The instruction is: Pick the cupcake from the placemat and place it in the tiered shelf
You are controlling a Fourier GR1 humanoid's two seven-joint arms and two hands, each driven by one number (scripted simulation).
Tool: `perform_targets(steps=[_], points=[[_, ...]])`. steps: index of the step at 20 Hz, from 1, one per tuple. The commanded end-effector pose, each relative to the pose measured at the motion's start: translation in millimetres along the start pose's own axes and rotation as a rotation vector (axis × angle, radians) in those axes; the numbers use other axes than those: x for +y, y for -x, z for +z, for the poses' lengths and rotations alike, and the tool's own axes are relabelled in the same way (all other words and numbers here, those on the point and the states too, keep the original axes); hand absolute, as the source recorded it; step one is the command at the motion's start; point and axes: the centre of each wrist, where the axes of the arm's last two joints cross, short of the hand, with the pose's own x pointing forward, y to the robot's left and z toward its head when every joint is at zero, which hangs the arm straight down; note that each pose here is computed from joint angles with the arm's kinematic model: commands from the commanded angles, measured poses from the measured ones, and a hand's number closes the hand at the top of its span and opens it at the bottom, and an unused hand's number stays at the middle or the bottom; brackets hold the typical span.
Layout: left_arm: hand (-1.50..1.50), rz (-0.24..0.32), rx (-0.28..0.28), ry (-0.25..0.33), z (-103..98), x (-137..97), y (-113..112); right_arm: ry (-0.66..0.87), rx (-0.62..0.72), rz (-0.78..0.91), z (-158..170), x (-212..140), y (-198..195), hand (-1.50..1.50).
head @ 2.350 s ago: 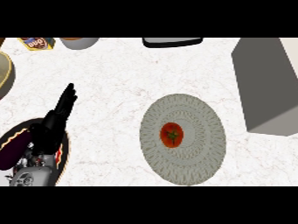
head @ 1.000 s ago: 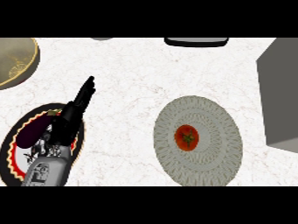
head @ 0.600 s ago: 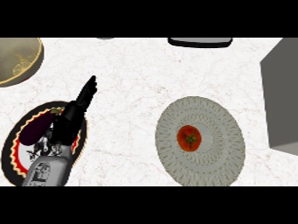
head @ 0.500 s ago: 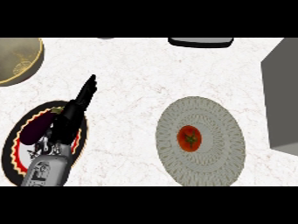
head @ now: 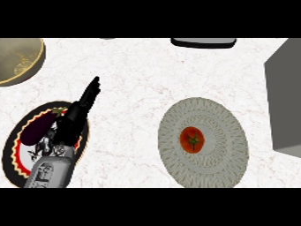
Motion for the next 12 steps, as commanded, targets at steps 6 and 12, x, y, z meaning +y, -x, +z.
perform_targets(steps=[6,12], points=[[0.00,0.013,0.001,-0.001,-7.5,-9.2,2.8,-0.064,-0.074,-0.409,-20.0,40.7,27.9,1.50],[0.00,0.002,-0.010,0.000,-9.4,-10.3,-14.4,-0.035,-0.060,-0.432,-36.9,52.5,44.2,1.50]])
